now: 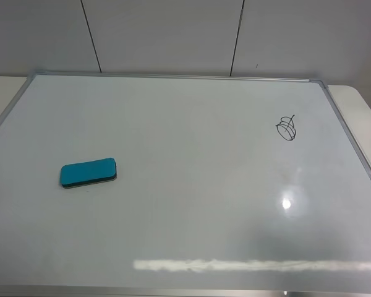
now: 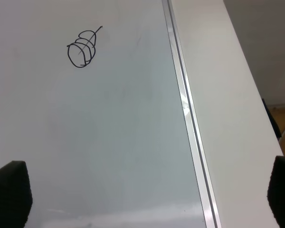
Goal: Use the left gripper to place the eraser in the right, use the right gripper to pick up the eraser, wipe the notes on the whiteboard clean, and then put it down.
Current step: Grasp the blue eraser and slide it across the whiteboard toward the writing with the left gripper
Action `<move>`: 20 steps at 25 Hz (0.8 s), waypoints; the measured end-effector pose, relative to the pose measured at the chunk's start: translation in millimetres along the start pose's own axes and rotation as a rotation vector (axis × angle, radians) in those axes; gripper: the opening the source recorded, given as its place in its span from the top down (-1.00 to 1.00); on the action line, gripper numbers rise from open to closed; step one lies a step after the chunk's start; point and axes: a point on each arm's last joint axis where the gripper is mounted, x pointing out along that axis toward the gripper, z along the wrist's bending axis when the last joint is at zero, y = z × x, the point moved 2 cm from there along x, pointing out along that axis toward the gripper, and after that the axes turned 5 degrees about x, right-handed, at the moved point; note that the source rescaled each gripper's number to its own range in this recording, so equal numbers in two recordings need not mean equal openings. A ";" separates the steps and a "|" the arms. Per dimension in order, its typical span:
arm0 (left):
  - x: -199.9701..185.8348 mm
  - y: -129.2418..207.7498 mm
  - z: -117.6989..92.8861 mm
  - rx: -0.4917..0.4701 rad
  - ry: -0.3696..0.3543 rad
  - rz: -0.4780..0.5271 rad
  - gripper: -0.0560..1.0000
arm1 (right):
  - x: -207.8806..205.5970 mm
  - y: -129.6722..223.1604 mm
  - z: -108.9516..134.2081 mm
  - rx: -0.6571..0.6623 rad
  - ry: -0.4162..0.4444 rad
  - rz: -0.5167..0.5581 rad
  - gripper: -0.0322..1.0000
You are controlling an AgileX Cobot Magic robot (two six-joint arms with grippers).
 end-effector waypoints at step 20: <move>107.1 -28.6 4.8 0.011 0.177 0.214 0.89 | 0.0 0.0 0.0 0.000 0.000 0.000 -1.00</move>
